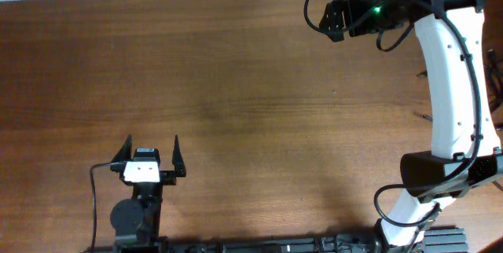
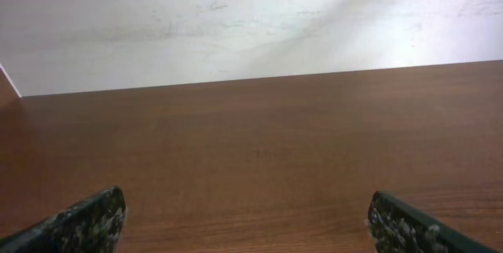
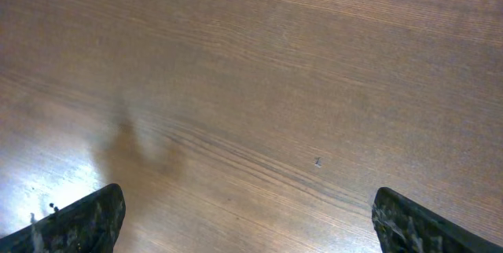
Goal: Untangle cables
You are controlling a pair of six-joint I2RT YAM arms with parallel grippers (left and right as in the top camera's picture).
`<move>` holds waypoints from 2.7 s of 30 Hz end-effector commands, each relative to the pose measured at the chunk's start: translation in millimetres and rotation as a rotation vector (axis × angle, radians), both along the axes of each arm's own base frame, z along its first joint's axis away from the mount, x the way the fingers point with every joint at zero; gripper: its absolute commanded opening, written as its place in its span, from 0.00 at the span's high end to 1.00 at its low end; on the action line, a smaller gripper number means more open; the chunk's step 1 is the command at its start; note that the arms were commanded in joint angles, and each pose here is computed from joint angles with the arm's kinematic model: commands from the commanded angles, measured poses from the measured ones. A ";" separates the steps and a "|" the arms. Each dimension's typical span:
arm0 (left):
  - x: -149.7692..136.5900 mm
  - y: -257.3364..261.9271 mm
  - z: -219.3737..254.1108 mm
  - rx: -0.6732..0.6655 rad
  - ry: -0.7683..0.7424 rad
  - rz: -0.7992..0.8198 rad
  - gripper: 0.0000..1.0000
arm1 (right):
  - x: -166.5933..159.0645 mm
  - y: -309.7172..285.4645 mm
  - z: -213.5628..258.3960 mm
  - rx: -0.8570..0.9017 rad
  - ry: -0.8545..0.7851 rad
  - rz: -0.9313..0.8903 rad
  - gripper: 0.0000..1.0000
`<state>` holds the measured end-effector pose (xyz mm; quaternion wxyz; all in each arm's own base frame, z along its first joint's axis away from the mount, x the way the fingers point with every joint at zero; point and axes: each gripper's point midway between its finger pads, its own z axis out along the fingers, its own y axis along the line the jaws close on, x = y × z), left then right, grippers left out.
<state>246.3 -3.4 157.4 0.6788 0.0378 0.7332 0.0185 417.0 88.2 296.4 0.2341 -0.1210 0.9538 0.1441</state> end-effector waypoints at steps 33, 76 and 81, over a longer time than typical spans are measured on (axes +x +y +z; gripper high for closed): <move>-0.5 3.1 -0.8 -0.016 0.001 0.016 0.01 | -31.8 13.3 -71.9 0.044 -0.613 0.034 0.01; -0.5 3.1 -0.8 -0.016 0.001 0.016 0.01 | -171.2 -78.1 -140.6 0.023 -0.985 -0.388 0.01; -0.5 3.2 -0.8 -0.016 0.001 0.017 0.01 | -171.2 -78.2 -140.7 0.023 -0.985 -0.388 0.01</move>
